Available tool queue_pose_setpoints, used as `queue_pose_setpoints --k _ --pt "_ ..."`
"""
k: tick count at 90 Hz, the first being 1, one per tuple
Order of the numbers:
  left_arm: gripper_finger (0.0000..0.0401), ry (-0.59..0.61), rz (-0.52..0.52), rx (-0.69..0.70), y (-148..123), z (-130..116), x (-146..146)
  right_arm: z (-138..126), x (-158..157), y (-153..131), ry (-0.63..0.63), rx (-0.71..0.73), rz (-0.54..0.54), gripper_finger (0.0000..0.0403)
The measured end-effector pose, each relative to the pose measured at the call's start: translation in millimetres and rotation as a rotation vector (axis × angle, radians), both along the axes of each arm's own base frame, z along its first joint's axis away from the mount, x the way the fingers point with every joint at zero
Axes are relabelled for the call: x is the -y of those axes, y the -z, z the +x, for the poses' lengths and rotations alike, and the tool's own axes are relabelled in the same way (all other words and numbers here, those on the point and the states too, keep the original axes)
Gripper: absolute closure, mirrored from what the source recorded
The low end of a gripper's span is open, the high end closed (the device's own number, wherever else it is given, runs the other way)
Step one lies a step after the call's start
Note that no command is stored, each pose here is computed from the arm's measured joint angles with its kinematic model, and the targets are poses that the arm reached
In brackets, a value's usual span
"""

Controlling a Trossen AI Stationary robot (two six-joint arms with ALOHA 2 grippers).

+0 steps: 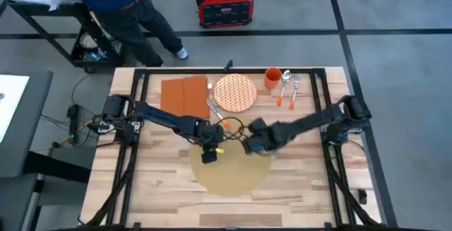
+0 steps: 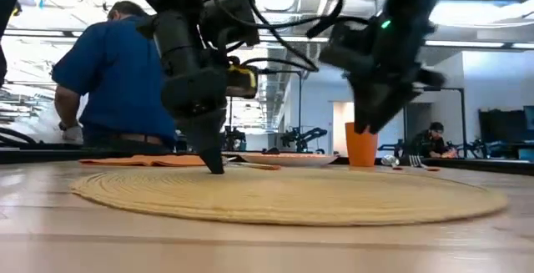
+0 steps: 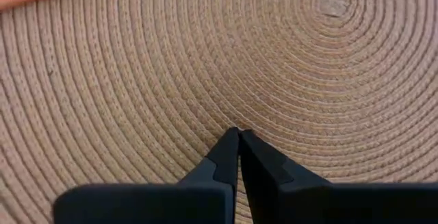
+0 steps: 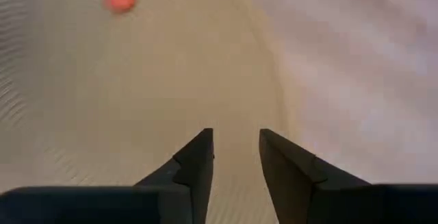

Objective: Set table place
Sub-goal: Put the orange knife on the brown placemat

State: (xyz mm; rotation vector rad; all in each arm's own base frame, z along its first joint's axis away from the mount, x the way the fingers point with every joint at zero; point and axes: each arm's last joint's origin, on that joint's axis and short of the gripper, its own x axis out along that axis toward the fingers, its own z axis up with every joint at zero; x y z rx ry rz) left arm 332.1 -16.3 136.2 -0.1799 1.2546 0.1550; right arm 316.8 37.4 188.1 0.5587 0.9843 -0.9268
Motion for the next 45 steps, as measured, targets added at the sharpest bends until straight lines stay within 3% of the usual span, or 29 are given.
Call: queue_pose_setpoints --k 13,28,36,45 --pt "0.0401 -0.052 0.009 -0.056 2 -5 -4 -7 16 -27 -0.022 0.07 -0.035 0.0328" --pt "0.0401 -0.067 0.004 -0.058 2 -6 -2 -38 38 -85 0.041 0.219 -0.188 0.0382" --pt "0.0401 -0.075 0.001 -0.051 2 -5 1 -43 73 -98 0.037 0.245 -0.155 0.0398" --pt "0.0401 -0.08 0.0 -0.043 2 -5 4 -31 121 -89 -0.042 0.287 -0.05 0.0402"
